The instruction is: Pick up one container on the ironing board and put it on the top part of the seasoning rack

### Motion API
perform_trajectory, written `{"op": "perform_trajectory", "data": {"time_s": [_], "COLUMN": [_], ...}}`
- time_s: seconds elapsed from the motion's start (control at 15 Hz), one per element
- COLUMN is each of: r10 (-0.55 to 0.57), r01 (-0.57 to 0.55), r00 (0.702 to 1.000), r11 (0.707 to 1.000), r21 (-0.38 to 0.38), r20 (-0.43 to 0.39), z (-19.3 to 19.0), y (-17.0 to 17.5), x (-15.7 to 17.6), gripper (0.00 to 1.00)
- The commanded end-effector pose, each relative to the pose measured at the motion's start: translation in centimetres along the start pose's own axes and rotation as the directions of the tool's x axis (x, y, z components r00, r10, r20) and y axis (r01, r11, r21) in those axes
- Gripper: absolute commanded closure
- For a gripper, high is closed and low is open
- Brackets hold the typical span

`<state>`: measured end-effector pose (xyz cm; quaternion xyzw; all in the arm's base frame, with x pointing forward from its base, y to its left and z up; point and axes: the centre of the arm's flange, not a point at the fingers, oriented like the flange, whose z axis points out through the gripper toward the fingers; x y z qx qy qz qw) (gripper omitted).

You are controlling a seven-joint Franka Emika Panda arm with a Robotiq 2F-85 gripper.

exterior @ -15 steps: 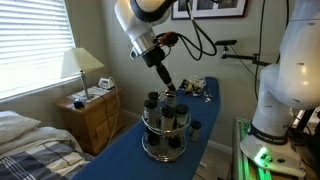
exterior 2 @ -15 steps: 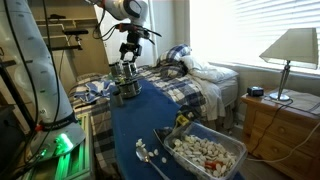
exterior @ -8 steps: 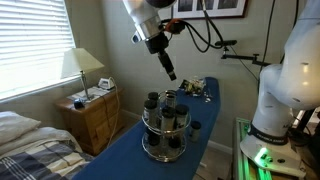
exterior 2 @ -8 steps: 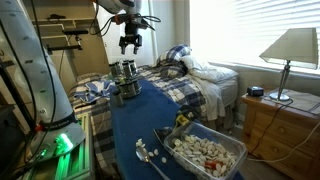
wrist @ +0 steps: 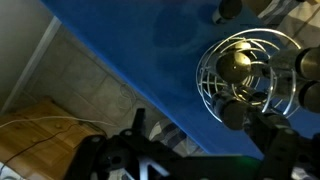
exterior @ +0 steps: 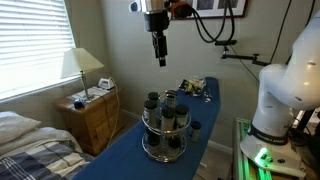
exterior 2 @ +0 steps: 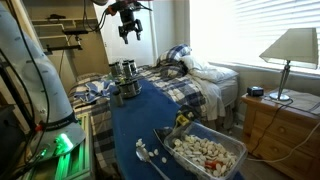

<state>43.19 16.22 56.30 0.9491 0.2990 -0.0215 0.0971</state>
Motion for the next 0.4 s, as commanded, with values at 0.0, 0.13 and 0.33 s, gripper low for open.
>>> {"op": "perform_trajectory", "data": {"time_s": [0.0,0.13,0.33], "r10": [0.010,0.020,0.024], "r01": [-0.010,-0.021,-0.025], "r00": [1.000,0.999,0.999], "r11": [1.000,1.000,1.000], "r21": [-0.005,-0.011,-0.012], "r20": [-0.024,-0.048,-0.049], "z": [-0.50,-0.97,-0.73], "y": [-0.02,-0.05,-0.11], "x": [-0.14,-0.39,-0.48], "gripper": [0.00,0.00,0.00]}}
